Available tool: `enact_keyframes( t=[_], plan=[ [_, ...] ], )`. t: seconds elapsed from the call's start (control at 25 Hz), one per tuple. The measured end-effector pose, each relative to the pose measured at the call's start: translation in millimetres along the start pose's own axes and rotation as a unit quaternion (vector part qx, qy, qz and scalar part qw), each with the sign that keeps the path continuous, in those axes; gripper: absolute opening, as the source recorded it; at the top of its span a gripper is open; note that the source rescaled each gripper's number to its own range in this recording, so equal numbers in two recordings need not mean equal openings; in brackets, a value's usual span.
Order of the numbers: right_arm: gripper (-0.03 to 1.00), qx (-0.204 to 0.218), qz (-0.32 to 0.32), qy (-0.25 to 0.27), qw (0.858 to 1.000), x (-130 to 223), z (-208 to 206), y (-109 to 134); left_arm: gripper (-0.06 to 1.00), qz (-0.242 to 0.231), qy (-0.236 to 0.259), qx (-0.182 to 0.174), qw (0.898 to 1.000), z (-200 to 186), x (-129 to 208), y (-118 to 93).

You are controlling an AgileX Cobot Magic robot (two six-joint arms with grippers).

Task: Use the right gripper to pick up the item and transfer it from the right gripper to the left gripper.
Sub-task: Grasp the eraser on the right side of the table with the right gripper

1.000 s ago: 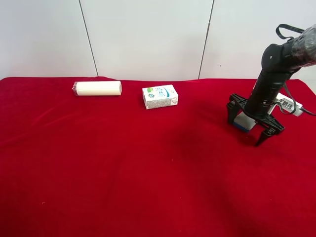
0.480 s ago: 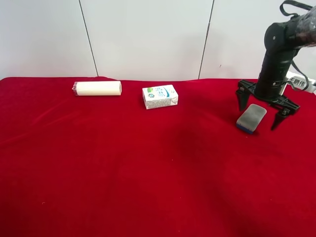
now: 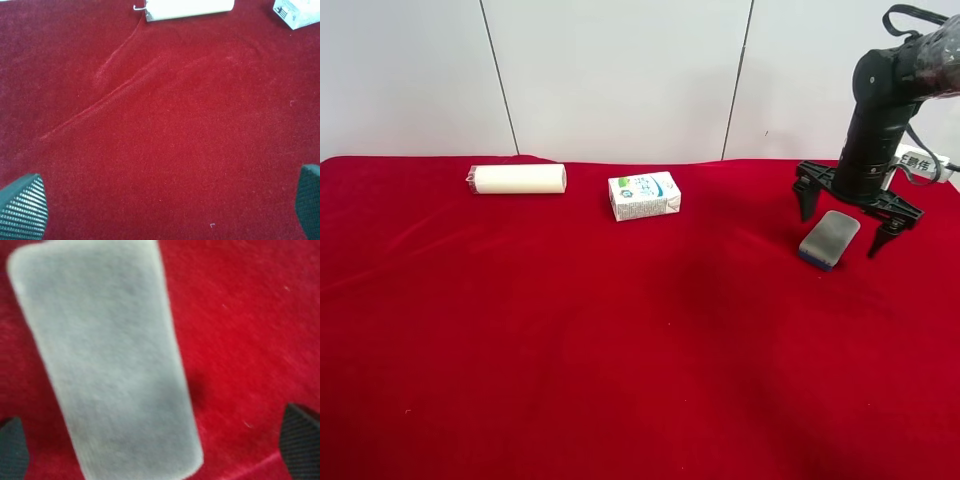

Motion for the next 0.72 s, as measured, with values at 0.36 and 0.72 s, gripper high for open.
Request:
enact_keyframes(
  t=[0.36,0.72],
  plan=[
    [1.0,-0.022,-0.041,0.013,0.999,5,17,13,1.0,0.0,0.0,0.0,1.0,0,0,0],
    [1.0,-0.025,-0.065,0.006,0.998,13,16,23,1.0,0.0,0.0,0.0,1.0,0,0,0]
  ],
)
Point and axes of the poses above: a point on each arm's last joint axis where the gripper is mounted, z pointing out along that axis toward the gripper, y along the wrist's bending axis when the last joint is at zero, x = y × z, the point moved 5 cm from there along z, pointing out along that axis toward the gripper, and after that the axes turned 8 degrees about -z, right-handed, at the moved point
